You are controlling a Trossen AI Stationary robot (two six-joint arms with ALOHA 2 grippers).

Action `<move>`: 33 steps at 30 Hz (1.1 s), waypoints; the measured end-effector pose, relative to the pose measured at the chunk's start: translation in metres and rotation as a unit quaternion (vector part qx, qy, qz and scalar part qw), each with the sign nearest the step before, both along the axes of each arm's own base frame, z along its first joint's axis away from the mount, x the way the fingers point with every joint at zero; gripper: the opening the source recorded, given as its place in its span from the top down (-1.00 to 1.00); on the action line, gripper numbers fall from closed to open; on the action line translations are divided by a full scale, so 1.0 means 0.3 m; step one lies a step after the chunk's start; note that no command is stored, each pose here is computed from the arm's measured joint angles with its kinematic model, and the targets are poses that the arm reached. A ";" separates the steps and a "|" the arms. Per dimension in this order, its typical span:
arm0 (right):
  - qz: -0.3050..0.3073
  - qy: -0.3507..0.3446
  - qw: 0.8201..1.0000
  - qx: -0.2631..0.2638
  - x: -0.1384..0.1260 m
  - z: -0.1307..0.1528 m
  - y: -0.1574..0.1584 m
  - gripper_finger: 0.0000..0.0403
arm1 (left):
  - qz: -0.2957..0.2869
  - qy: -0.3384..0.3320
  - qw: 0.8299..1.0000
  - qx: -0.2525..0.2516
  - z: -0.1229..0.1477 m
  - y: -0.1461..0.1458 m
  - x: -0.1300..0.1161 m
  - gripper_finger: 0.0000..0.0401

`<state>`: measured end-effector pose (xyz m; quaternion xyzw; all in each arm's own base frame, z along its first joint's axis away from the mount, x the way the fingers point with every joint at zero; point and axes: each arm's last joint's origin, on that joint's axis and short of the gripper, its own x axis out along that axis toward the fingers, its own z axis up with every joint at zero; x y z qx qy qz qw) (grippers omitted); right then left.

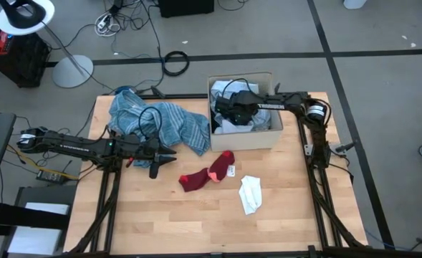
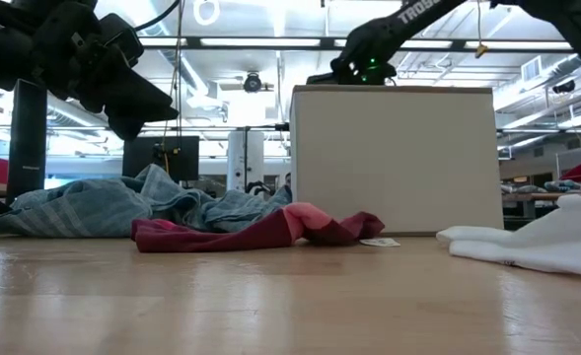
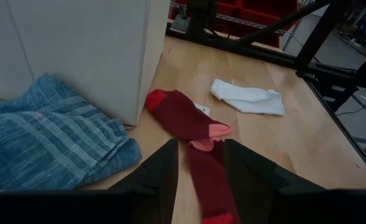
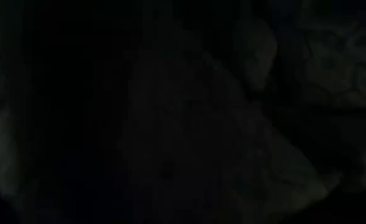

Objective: Sort clothes
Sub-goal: Put the blue polo shirt into the gray laundry bin

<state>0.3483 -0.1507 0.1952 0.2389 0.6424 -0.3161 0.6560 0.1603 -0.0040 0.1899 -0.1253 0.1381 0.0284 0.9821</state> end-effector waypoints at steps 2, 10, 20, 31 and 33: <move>0.000 -0.013 1.000 -0.005 -0.009 0.029 0.003 0.22 | 0.000 0.001 1.000 0.000 -0.001 0.000 0.000 0.33; -0.003 -0.114 0.992 -0.060 -0.094 0.271 0.035 0.24 | 0.000 -0.002 1.000 0.000 0.001 0.000 0.000 0.33; -0.042 -0.146 0.960 -0.237 -0.250 0.504 0.079 0.24 | 0.000 -0.003 1.000 0.001 0.002 0.000 0.000 0.33; -0.031 -0.018 0.927 -0.373 -0.267 0.493 0.032 0.24 | 0.001 -0.003 1.000 -0.003 0.002 0.000 0.000 0.33; -0.037 0.012 0.930 -0.366 -0.281 0.476 0.012 0.25 | 0.001 -0.002 1.000 -0.003 0.001 0.000 0.000 0.33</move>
